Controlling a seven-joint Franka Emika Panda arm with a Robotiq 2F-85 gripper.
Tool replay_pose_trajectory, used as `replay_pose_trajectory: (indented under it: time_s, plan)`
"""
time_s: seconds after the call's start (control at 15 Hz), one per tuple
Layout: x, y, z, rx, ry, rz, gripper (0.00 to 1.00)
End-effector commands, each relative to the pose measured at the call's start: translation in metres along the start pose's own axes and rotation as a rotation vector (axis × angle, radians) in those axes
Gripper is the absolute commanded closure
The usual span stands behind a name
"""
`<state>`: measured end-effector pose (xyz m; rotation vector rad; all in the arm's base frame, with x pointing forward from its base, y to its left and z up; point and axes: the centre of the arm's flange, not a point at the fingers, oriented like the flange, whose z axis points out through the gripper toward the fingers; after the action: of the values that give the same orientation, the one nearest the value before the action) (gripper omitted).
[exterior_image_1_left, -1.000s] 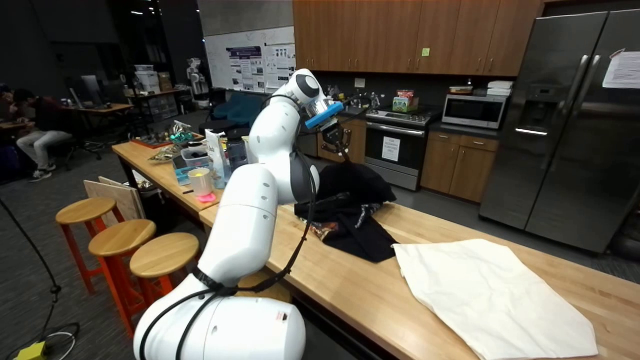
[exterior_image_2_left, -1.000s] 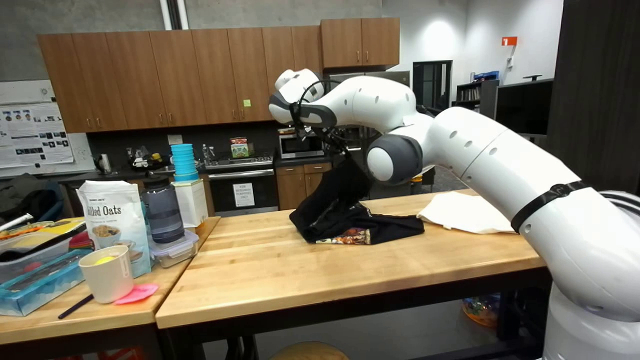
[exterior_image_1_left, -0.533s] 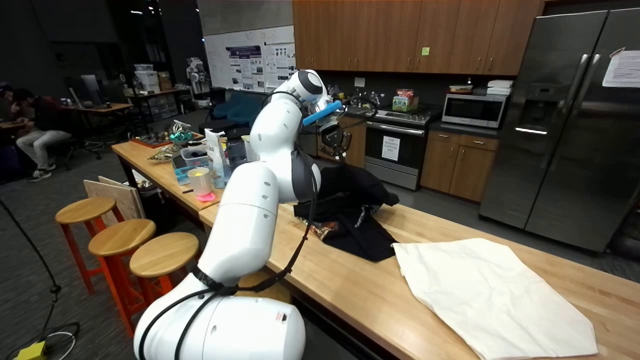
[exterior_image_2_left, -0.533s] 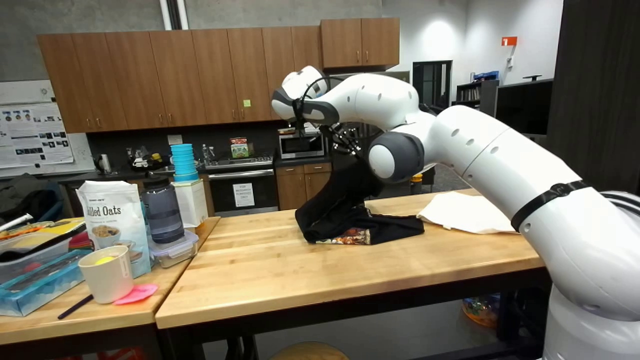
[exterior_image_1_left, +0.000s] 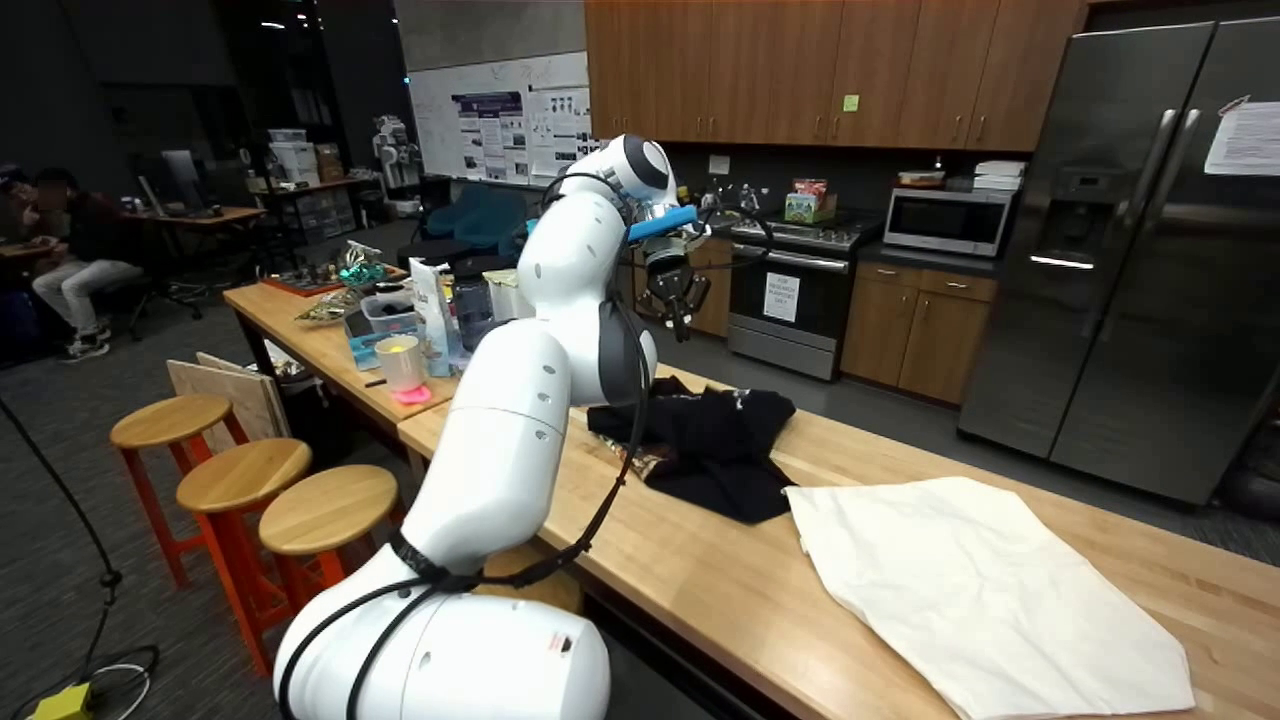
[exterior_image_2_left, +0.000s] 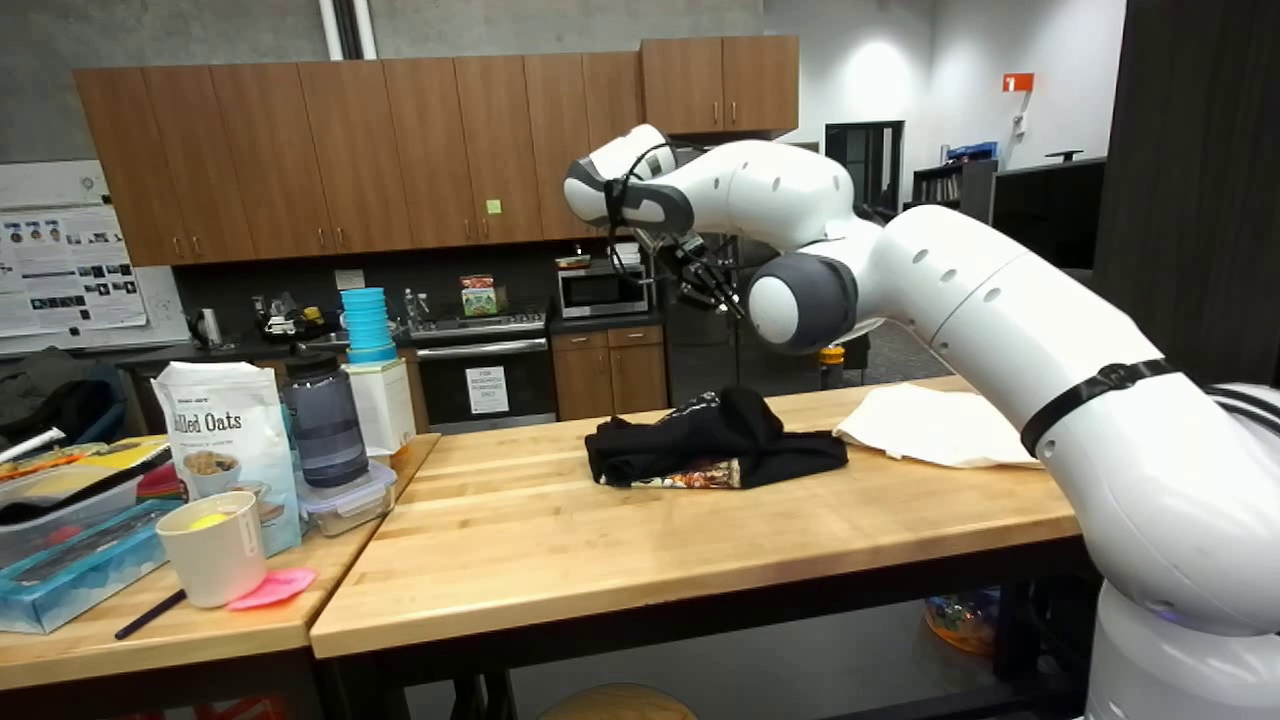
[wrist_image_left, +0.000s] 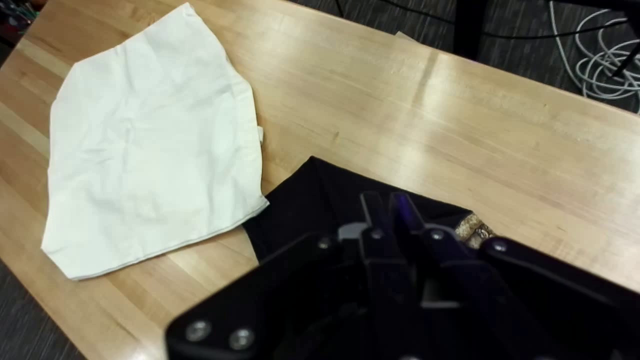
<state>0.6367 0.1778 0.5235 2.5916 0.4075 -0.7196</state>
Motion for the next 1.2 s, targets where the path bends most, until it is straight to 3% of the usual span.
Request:
replay_pose_trajectory:
  time_s: [0.0,0.27,0.53,0.87,1.13]
  plan:
    - [-0.055,-0.003,0.049,0.040,-0.013,-0.012,0.59]
    - [-0.066,-0.004,0.036,0.060,0.039,-0.025,0.33]
    - [-0.084,-0.005,-0.007,0.048,0.273,-0.060,0.05]
    - [-0.092,-0.062,-0.059,0.101,0.452,-0.246,0.00]
    - [-0.095,-0.125,-0.073,0.152,0.485,-0.471,0.00]
